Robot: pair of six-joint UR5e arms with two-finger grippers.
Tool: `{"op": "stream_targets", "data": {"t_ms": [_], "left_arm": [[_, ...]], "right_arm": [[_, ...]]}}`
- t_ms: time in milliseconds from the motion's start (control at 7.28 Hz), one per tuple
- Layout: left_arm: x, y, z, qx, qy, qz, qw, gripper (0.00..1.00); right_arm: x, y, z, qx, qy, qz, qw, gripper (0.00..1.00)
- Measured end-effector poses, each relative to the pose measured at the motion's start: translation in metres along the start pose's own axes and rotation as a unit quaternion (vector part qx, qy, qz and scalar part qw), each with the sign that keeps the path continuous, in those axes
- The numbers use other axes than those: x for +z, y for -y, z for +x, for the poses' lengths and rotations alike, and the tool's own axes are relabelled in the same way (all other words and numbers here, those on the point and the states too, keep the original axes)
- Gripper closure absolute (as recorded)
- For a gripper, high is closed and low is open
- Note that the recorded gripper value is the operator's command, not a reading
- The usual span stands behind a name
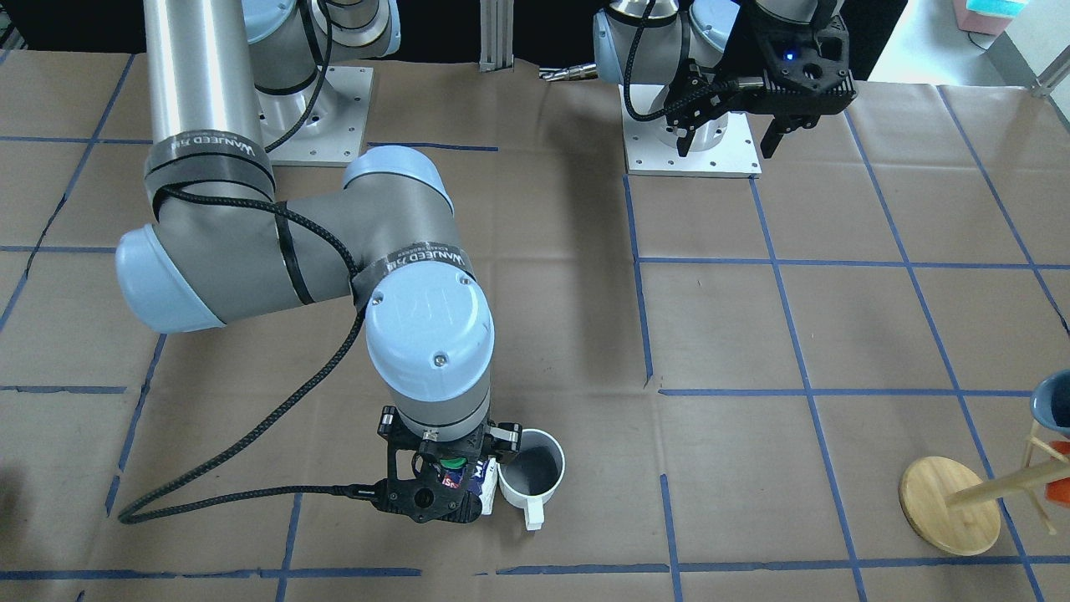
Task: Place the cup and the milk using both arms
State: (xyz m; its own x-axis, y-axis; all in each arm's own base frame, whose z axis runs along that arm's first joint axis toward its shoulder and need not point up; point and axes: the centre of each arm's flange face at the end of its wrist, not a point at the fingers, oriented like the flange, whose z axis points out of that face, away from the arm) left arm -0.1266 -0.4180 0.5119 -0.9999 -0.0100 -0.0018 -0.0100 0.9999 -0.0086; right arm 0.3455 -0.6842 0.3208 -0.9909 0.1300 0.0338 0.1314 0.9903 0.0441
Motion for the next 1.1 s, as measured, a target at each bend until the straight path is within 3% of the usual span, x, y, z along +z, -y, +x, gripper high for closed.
{"op": "stream_targets", "data": {"t_ms": [137,550,824,1099], "left_arm": [[0.000,0.000,0.000,0.000,0.000,-0.001,1.0000,0.00],[0.001,0.001,0.000,0.000,0.000,-0.001,1.0000,0.00],[0.002,0.001,0.000,0.000,0.000,-0.002,1.0000,0.00],[0.002,0.001,0.000,0.000,-0.001,-0.002,1.0000,0.00]], "right_arm": [[0.002,-0.001,0.002,-0.001,-0.001,-0.002,1.0000,0.00],[-0.020,0.002,0.013,0.006,0.006,0.012,0.9999,0.00],[-0.065,-0.009,0.042,-0.004,0.006,0.021,0.9997,0.00],[-0.113,-0.034,0.111,-0.047,-0.003,-0.005,0.9989,0.00]]}}
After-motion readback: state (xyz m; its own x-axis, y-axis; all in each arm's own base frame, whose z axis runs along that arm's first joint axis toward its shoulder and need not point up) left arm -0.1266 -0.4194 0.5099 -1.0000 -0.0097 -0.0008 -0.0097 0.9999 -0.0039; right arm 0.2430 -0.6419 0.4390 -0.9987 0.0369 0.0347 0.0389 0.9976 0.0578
